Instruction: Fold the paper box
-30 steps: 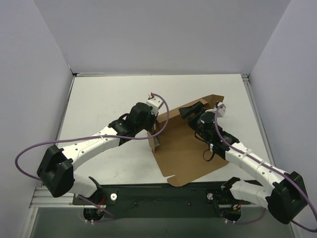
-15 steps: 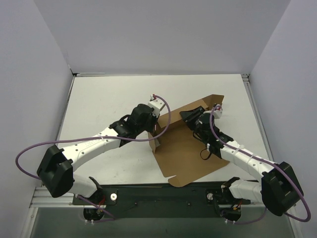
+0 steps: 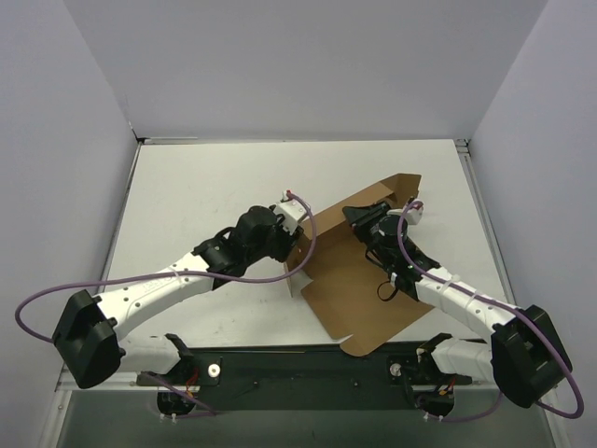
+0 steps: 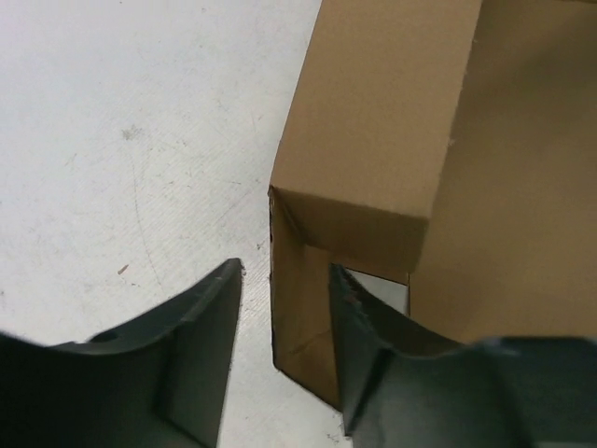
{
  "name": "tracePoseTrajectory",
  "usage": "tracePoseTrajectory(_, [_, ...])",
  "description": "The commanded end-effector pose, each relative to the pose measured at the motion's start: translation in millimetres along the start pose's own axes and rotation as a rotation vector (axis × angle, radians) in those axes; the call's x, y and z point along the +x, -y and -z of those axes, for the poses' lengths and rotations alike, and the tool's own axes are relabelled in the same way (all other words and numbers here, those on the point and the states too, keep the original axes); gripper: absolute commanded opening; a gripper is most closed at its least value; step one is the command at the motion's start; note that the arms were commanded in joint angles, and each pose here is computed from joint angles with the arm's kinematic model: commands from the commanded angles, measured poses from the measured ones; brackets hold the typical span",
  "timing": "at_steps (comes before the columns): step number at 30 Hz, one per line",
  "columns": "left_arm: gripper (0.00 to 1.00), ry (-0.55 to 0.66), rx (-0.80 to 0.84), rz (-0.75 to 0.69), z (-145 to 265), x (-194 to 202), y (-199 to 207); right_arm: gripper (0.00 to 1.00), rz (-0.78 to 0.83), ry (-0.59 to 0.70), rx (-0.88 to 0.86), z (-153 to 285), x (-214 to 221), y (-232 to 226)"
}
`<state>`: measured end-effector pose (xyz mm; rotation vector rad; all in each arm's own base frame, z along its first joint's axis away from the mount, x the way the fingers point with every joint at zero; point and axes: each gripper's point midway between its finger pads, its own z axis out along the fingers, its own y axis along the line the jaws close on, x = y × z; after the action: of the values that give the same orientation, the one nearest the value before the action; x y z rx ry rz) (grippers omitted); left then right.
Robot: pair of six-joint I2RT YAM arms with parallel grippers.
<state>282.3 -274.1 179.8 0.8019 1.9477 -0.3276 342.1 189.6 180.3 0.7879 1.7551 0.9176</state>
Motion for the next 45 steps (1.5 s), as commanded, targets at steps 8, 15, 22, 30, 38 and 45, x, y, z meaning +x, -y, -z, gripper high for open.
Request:
tracePoseTrajectory(8, [0.79,0.274,0.107,0.008,45.0,-55.9,11.0,0.13,0.029,0.061,0.084,3.6,-8.0,33.7])
tracePoseTrajectory(15, [0.86,0.440,0.016,0.247,82.1,-61.8,-21.6,0.12,0.022,0.053,0.083,2.5,-6.6,36.2])
tracePoseTrajectory(22, [0.86,0.299,-0.194,0.500,56.2,16.8,-70.2,0.12,0.021,0.048,0.070,2.9,-6.5,33.5])
tracePoseTrajectory(30, [0.86,0.178,-0.056,0.479,9.8,43.5,-41.5,0.12,0.031,0.051,0.086,2.0,-5.2,39.4])
tracePoseTrajectory(38, [0.80,0.149,0.179,0.338,-4.7,40.1,24.7,0.11,0.042,0.064,0.102,2.2,-5.5,45.3])
tracePoseTrajectory(45, [0.77,0.212,0.216,0.359,0.1,25.7,35.1,0.11,0.045,0.062,0.101,2.6,-4.1,45.2])
